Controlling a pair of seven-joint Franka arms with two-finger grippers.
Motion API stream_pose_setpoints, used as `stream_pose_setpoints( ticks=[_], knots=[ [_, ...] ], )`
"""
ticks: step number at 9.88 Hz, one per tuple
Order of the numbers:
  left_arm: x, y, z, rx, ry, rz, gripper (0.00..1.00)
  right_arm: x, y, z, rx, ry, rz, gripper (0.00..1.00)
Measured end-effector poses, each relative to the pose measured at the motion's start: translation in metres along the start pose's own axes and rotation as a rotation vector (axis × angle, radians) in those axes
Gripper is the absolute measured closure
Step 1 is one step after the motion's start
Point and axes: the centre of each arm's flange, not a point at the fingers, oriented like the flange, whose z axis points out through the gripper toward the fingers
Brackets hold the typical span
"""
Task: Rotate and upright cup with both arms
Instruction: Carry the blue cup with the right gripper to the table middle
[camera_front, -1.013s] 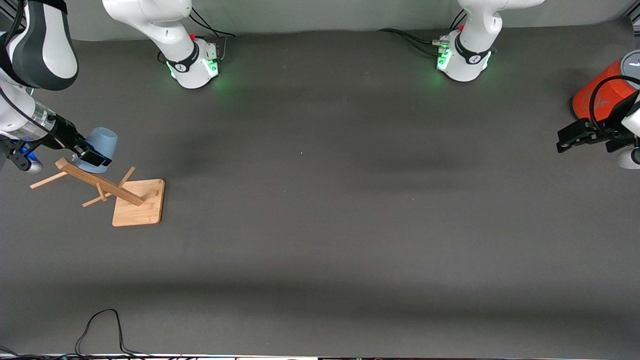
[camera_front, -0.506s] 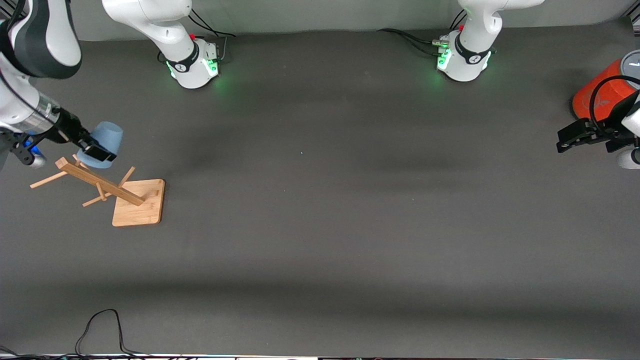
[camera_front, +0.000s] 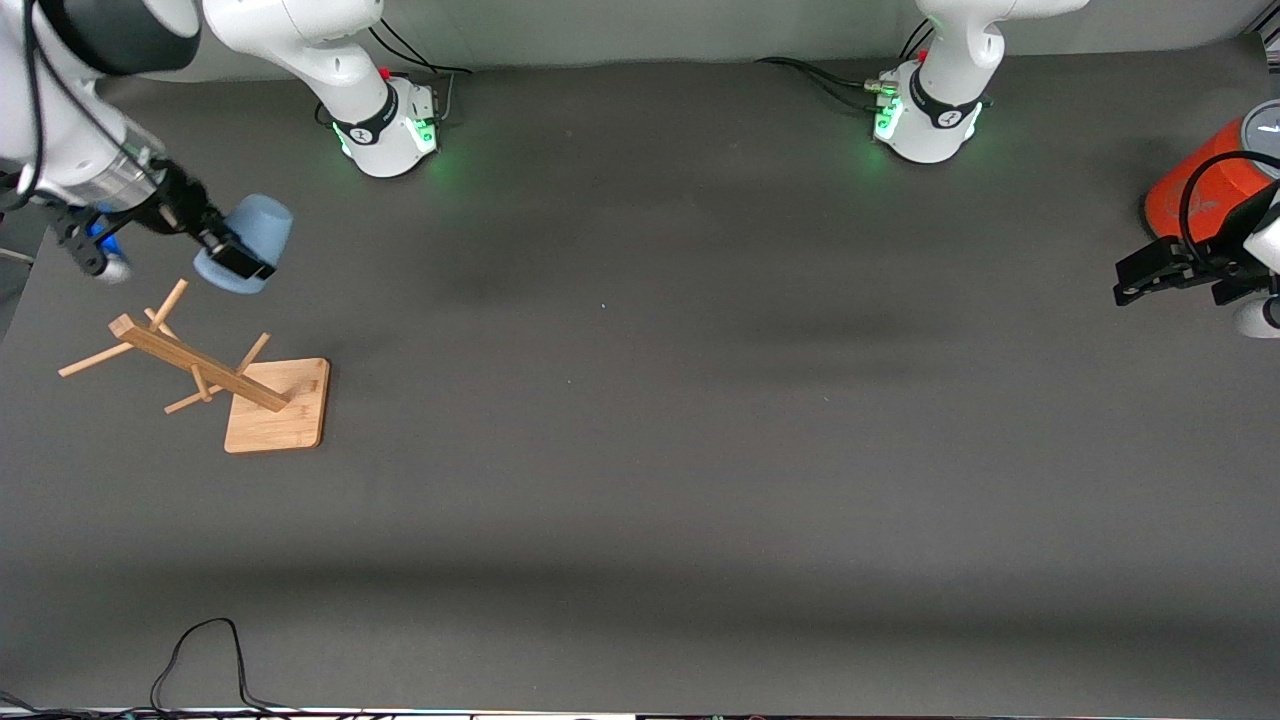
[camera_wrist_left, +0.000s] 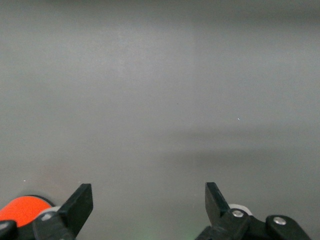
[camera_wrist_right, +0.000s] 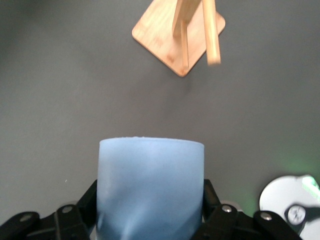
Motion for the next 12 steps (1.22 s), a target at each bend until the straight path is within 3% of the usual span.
stream_pose_setpoints(
  ticks=[6,9,12],
  knots=[
    [0.003,-0.002,0.004,0.0,-0.002,-0.003,0.0,-0.198,-0.143,0.018,-0.012,0.055,0.378,0.19],
    [0.003,-0.003,0.005,-0.001,-0.002,-0.005,0.0,-0.264,-0.229,0.09,-0.008,0.079,0.577,0.19],
    [0.004,-0.005,0.006,-0.001,-0.002,-0.01,0.0,-0.339,-0.273,0.184,-0.02,0.141,0.703,0.19]
  ],
)
